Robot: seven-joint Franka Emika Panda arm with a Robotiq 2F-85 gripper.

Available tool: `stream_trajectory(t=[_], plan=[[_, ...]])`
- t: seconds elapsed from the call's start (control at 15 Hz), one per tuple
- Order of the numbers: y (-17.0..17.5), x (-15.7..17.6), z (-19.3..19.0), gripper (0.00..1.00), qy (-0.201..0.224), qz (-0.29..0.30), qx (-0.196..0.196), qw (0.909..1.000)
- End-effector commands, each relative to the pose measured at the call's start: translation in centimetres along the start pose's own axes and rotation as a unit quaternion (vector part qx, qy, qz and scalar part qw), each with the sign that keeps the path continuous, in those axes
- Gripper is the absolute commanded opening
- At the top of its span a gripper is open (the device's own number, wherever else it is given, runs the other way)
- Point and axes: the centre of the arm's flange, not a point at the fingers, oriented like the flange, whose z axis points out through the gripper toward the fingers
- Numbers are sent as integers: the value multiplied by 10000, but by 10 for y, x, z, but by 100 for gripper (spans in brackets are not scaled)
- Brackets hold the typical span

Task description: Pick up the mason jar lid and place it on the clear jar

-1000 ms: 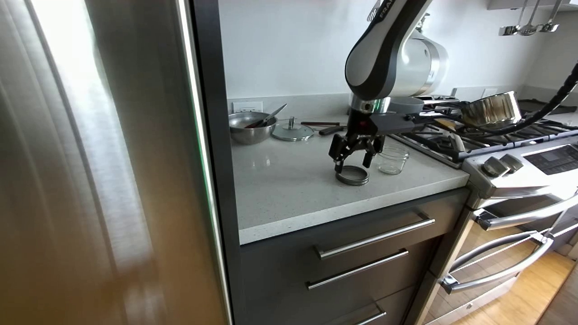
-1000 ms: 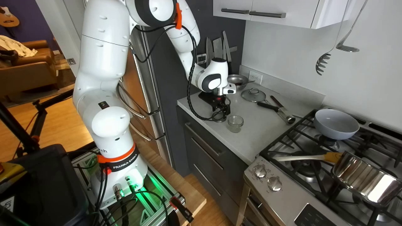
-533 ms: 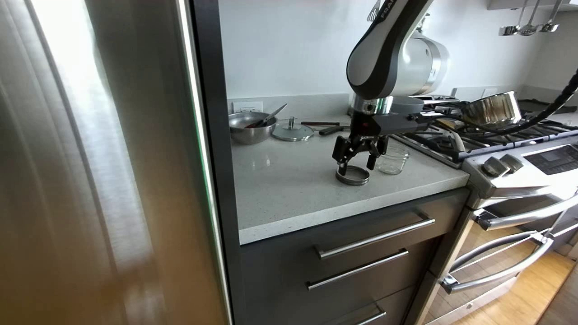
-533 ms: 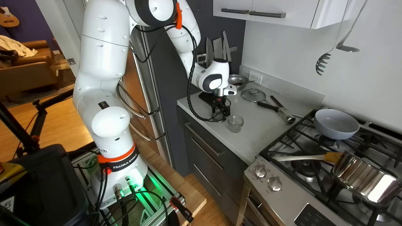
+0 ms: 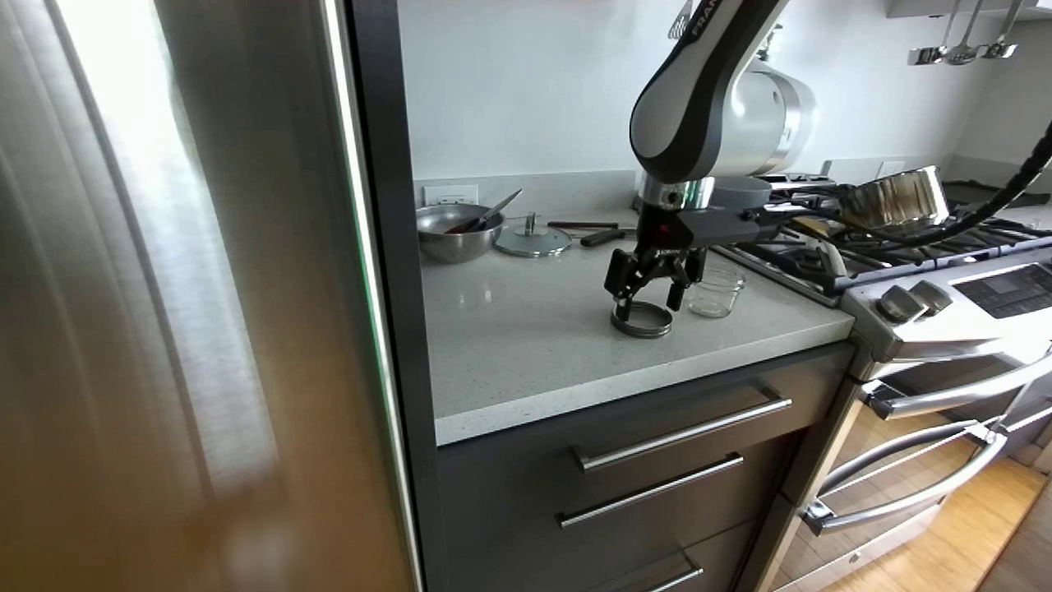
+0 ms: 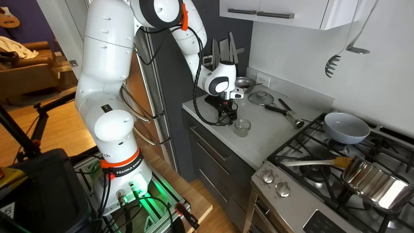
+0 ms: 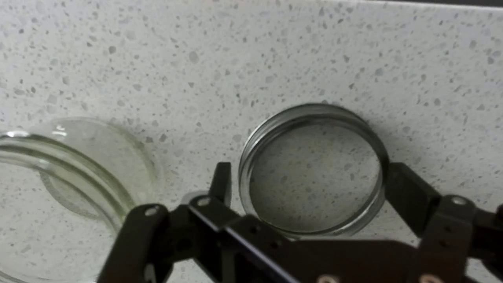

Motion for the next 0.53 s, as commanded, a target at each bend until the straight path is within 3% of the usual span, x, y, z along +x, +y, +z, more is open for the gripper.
stream_trajectory(t=[0.0, 0.47], plan=[[2, 5, 7, 100, -76, -110, -10, 9999], [-1, 14, 11, 100, -60, -138, 30, 9999]])
